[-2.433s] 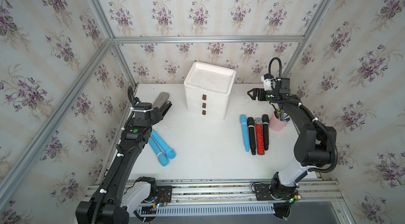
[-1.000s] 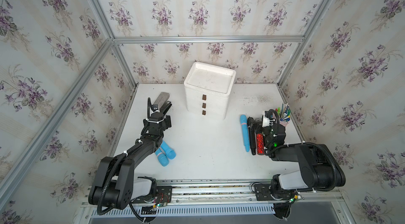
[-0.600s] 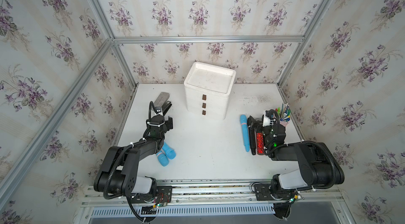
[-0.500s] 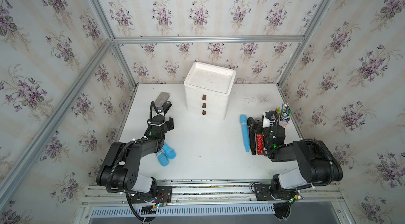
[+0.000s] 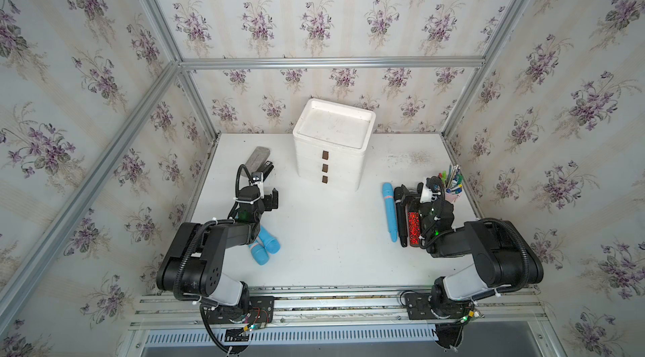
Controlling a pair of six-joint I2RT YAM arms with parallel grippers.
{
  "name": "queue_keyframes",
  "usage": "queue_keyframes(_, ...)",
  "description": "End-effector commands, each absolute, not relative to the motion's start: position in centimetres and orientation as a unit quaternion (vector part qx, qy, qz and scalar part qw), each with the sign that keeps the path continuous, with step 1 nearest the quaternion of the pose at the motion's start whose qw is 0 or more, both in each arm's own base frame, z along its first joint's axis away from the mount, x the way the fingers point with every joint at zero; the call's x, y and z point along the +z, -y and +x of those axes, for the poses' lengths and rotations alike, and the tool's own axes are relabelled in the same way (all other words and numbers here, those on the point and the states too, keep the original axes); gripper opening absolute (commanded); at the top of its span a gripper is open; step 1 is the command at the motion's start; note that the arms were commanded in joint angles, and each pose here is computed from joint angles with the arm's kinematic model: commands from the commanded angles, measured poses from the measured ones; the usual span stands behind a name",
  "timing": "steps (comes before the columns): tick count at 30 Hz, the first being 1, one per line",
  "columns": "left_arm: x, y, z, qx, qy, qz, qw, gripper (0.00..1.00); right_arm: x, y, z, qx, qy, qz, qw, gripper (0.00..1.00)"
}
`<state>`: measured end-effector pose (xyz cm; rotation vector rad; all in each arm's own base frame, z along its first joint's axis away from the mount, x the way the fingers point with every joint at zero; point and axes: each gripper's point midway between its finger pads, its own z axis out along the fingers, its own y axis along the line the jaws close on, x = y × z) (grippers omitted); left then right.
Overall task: Take the microphone out of the drawer
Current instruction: Reset both arms
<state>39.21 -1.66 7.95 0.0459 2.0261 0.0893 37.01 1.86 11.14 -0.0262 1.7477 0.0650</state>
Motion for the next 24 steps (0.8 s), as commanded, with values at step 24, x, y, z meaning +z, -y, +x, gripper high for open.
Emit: queue_keyframes(24,9.0,2.4,39.6,0.023,-0.837,0.038,0.546,0.99,12.3,-0.5,37.4,0.009,-0.751,0.028,0.659,1.00)
